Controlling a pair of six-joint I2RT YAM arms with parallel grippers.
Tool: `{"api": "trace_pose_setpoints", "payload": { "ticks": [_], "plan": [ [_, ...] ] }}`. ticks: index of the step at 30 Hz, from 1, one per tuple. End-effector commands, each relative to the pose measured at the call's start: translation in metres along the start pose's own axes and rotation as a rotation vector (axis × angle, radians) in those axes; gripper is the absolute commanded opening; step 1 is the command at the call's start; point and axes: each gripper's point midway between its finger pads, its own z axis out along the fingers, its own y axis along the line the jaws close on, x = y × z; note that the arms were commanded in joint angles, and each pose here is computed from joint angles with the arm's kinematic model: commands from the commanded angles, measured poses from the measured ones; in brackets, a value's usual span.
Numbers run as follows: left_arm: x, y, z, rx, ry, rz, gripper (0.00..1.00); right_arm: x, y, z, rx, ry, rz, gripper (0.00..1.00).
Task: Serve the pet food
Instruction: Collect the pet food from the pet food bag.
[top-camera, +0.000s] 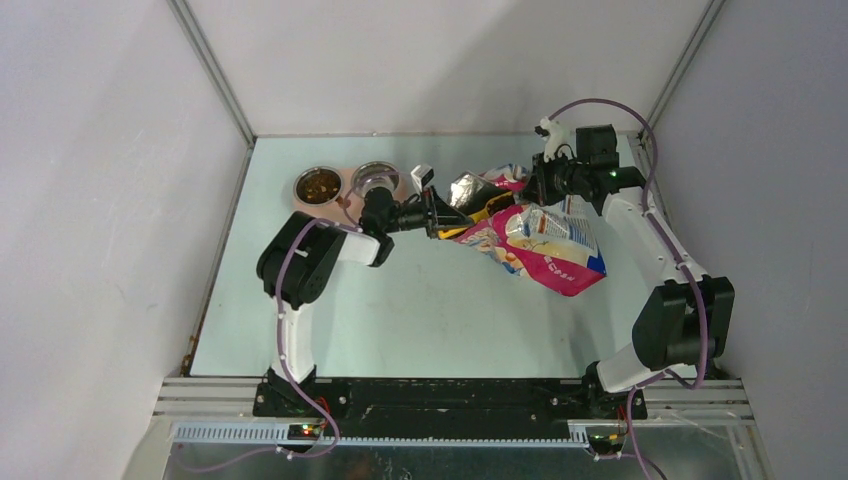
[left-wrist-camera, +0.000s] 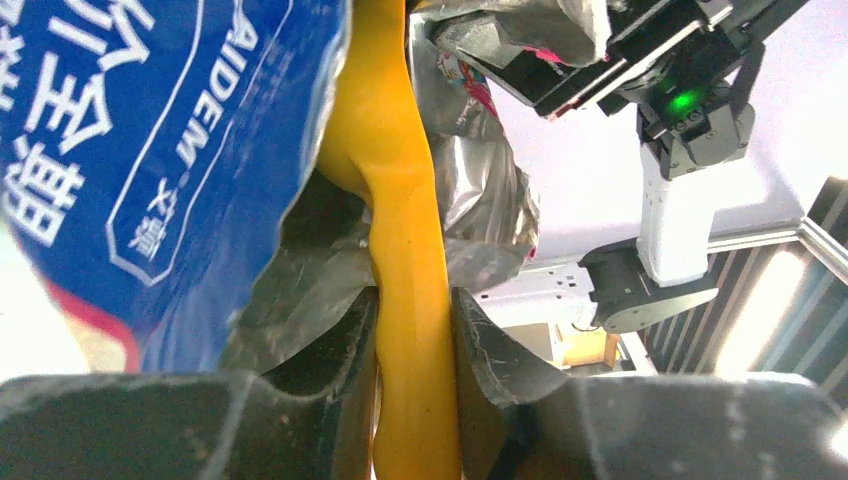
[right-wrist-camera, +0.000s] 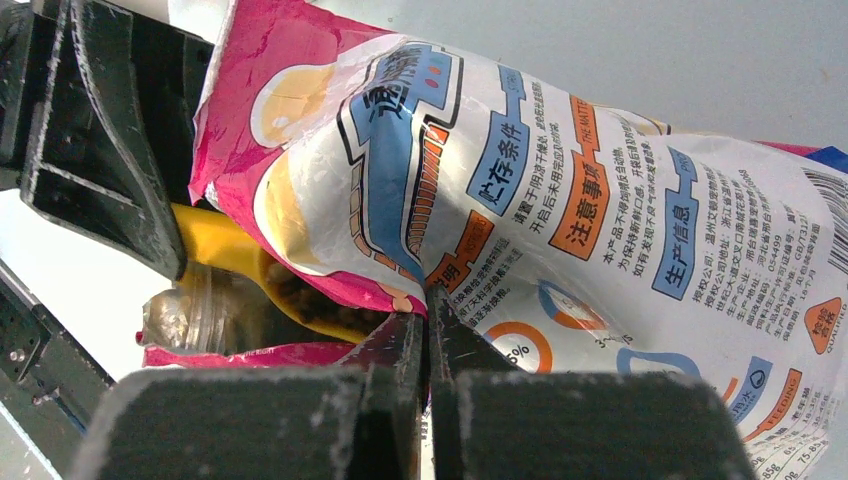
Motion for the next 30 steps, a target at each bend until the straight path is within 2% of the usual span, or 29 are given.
{"api": "trace_pose_setpoints", "payload": {
  "ticks": [1, 19, 26, 30],
  "plan": [
    [-0.002, -0.054, -0.014, 0.108, 0.011, 0.162, 0.0, -0.003, -0.022, -0.011, 0.071, -0.025, -0.03, 0.0],
    [-0.007, -0.067, -0.049, 0.128, -0.045, 0.202, 0.0, 0.0, -0.013, -0.004, 0.039, -0.005, -0.104, 0.0],
    [-0.01, -0.067, -0.059, 0.127, -0.068, 0.21, 0.0, 0.005, 0.01, 0.004, 0.053, 0.036, -0.215, 0.0],
    [-0.009, -0.068, -0.062, 0.132, -0.066, 0.209, 0.0, 0.003, 0.025, 0.009, 0.023, 0.053, -0.222, 0.0]
  ]
}}
